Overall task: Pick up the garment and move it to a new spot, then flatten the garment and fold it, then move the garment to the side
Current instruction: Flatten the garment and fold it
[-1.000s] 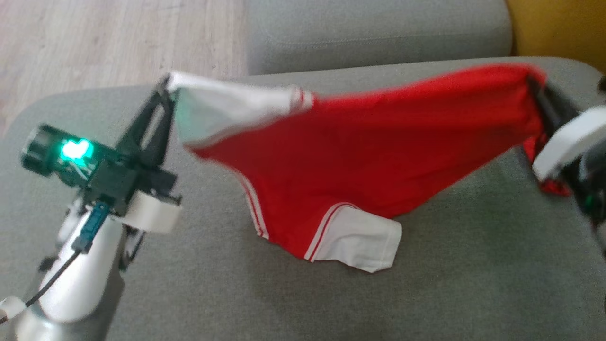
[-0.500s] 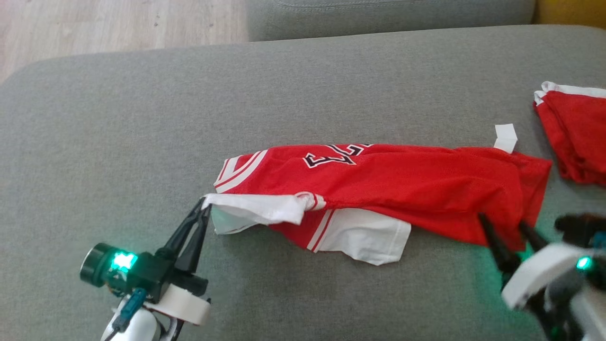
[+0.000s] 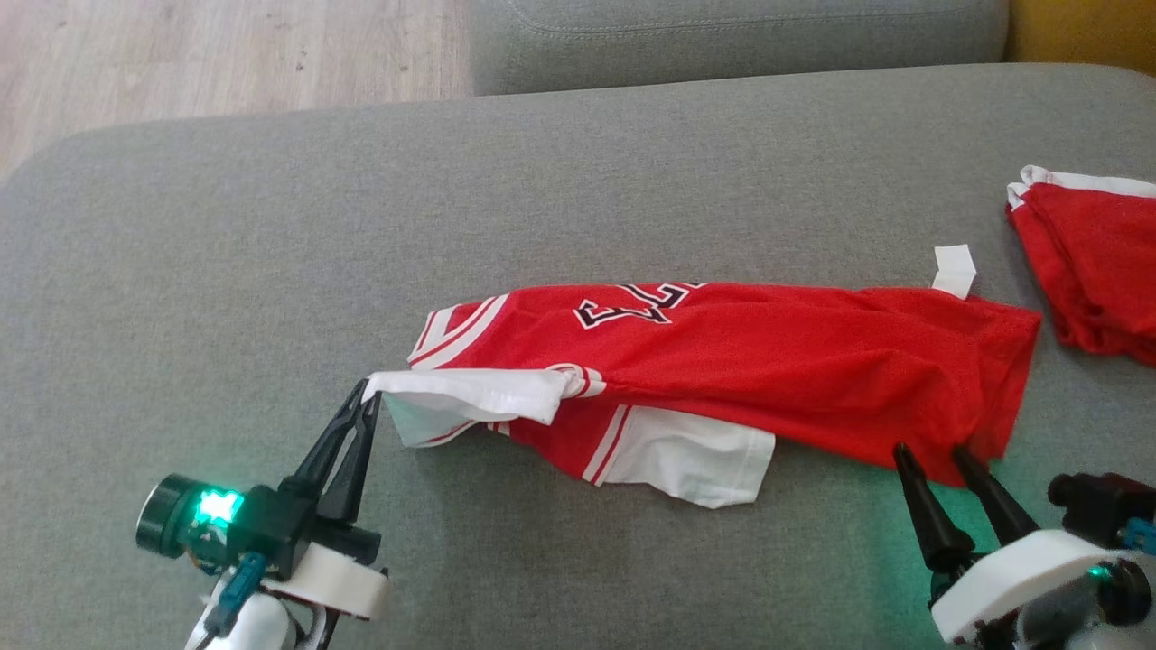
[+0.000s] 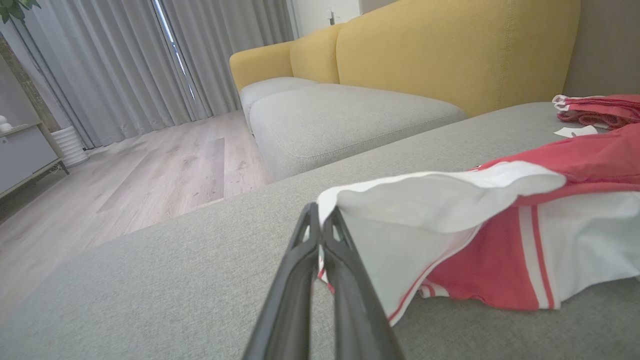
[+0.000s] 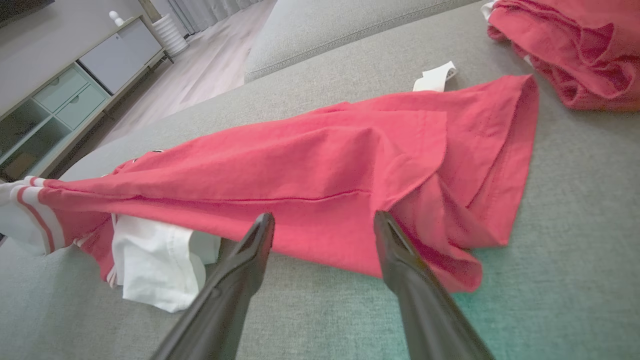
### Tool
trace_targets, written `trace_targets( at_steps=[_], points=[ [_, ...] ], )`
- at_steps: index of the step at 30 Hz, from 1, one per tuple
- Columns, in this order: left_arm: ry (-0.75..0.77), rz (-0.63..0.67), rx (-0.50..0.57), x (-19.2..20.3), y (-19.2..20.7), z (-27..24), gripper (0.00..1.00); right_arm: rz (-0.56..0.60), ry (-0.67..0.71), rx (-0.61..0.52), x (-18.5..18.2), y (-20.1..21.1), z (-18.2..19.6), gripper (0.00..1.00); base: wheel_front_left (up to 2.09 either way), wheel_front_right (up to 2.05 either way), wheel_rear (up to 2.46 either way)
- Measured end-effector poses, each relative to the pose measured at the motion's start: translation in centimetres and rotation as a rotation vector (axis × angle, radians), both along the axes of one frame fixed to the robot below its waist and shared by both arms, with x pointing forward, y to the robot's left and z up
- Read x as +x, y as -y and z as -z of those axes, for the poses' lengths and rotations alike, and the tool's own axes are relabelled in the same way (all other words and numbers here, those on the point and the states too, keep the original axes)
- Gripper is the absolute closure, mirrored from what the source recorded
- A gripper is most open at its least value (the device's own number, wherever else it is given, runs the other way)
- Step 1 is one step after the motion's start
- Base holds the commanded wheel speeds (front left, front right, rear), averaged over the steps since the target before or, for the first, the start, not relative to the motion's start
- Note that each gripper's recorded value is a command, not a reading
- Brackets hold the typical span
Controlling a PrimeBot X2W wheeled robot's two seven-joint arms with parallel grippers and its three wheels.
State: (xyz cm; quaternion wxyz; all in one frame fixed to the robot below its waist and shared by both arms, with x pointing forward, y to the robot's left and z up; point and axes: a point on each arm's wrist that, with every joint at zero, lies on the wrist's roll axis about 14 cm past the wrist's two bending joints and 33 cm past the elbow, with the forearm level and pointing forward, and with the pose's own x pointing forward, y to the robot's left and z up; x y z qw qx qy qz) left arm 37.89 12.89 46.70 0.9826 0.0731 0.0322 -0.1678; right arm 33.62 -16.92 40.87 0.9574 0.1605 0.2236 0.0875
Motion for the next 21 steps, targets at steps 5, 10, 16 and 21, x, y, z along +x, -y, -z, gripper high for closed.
trace_targets(
  at_steps=[5, 10, 16, 21],
  points=[
    [-0.012, -0.002, -0.004, -0.2, 0.0, 0.4, 1.00, 0.022, -0.016, -0.016, -0.4, 0.5, 0.3, 0.00, 0.00, 0.00, 0.00],
    [-0.018, -0.006, -0.003, -0.4, -0.1, 0.5, 1.00, 0.034, -0.032, -0.045, -0.3, 1.2, 0.9, 0.00, 0.00, 0.00, 0.00],
    [-0.023, -0.008, -0.001, -0.7, -0.2, 0.7, 1.00, 0.041, -0.034, -0.049, 0.5, 1.4, 0.9, 0.00, 0.00, 0.00, 0.00],
    [-0.027, -0.006, -0.001, -0.7, -0.1, 0.8, 1.00, 0.040, -0.039, -0.038, 1.0, 1.2, 1.1, 0.00, 0.00, 0.00, 0.00]
  ],
)
